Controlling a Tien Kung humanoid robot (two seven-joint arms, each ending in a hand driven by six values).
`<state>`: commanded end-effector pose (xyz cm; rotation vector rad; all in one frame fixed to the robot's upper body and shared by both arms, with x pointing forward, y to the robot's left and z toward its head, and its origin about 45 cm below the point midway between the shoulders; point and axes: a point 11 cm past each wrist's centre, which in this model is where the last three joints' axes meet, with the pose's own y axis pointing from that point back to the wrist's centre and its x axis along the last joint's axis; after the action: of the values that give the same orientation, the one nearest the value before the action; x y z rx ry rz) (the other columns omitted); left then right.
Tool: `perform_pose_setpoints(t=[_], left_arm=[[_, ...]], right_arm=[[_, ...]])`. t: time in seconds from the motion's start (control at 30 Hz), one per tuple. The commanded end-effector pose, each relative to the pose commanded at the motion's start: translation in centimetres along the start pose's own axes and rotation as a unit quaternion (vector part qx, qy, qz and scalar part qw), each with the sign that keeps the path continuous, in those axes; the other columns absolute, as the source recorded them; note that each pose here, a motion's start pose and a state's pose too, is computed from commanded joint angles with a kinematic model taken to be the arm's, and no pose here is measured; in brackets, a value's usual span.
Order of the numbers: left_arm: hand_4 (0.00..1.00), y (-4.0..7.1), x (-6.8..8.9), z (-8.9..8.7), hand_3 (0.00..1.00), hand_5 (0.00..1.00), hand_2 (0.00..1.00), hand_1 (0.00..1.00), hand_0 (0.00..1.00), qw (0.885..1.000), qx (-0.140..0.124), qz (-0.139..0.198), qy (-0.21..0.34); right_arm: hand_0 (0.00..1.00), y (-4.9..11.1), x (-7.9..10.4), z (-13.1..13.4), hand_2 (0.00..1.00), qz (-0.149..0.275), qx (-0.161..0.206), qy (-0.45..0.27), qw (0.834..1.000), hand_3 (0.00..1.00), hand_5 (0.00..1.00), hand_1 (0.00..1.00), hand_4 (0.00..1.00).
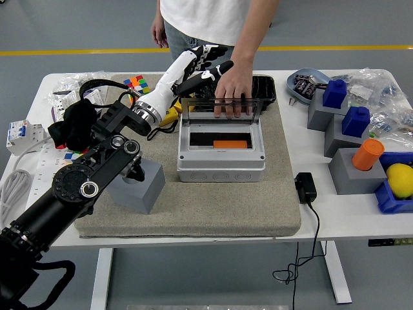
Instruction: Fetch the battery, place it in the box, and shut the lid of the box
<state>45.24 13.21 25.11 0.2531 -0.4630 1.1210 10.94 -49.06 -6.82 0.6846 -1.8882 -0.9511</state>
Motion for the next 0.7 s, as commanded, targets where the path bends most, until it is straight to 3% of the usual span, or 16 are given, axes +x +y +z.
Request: perform_pose_setpoints(t=[0.1, 0.2, 0.23, 0.37, 0.4, 0.43, 0.6, 0.63, 0.7], left_arm=[[0.998, 0.1, 0.1, -1.3, 0.998, 0.998, 0.998, 0.998, 0.998, 0.997, 0.039, -0.017, -0.058], [0.998, 0.2, -0.4, -1.7, 0.998, 0.998, 0.998, 0.998, 0.998, 0.991, 0.052, -0.039, -0.119], [0.998, 0.2, -0.5, -1.7, 0.913, 0.998, 0.998, 0.998, 0.998, 0.988, 0.053, -0.044, -0.138], [0.998, 0.3, -1.5, -1.3, 0.913, 0.998, 0.998, 0.998, 0.998, 0.970, 0.049, -0.071, -0.229], [0.998, 0.3, -1.7, -1.1, 0.913, 0.998, 0.998, 0.998, 0.998, 0.963, 0.047, -0.076, -0.253], [0.998, 0.3, -1.9, -1.1, 0.814, 0.998, 0.998, 0.998, 0.998, 0.957, 0.045, -0.080, -0.274], [0.998, 0.1, -2.5, -0.2, 0.814, 0.998, 0.998, 0.998, 0.998, 0.921, 0.023, -0.086, -0.380], [0.998, 0.1, -2.5, -0.1, 0.769, 0.998, 0.974, 0.998, 0.998, 0.913, 0.021, -0.085, -0.397], [0.998, 0.2, -2.6, 0.0, 0.769, 0.998, 0.974, 0.998, 0.998, 0.913, 0.019, -0.086, -0.397]], right_arm=[[0.895, 0.0, -0.1, 0.0, 0.849, -0.001, -0.001, -0.001, 1.000, 0.827, 0.998, 0.883, 0.998], [0.895, 0.0, -0.1, 0.1, 0.849, -0.001, -0.001, -0.001, 1.000, 0.827, 0.998, 0.883, 0.998], [0.895, 0.0, -0.1, 0.1, 0.848, -0.001, -0.002, -0.001, 1.000, 0.827, 0.998, 0.882, 0.998], [0.895, 0.0, 0.0, 0.2, 0.848, 0.000, -0.002, -0.001, 1.000, 0.827, 0.998, 0.882, 0.998], [0.895, 0.0, 0.0, 0.2, 0.848, 0.000, -0.002, 0.000, 1.000, 0.827, 0.998, 0.882, 0.998], [0.895, 0.0, 0.1, 0.2, 0.847, 0.000, -0.002, 0.000, 1.000, 0.827, 0.998, 0.884, 0.998], [0.895, 0.0, 0.2, 0.1, 0.847, 0.002, -0.002, 0.001, 1.000, 0.827, 0.998, 0.884, 0.998], [0.895, 0.0, 0.2, 0.1, 0.847, 0.002, -0.002, 0.001, 1.000, 0.827, 0.998, 0.883, 0.998], [0.895, 0.0, 0.2, 0.1, 0.847, 0.002, -0.002, 0.001, 1.000, 0.827, 0.998, 0.883, 0.998]])
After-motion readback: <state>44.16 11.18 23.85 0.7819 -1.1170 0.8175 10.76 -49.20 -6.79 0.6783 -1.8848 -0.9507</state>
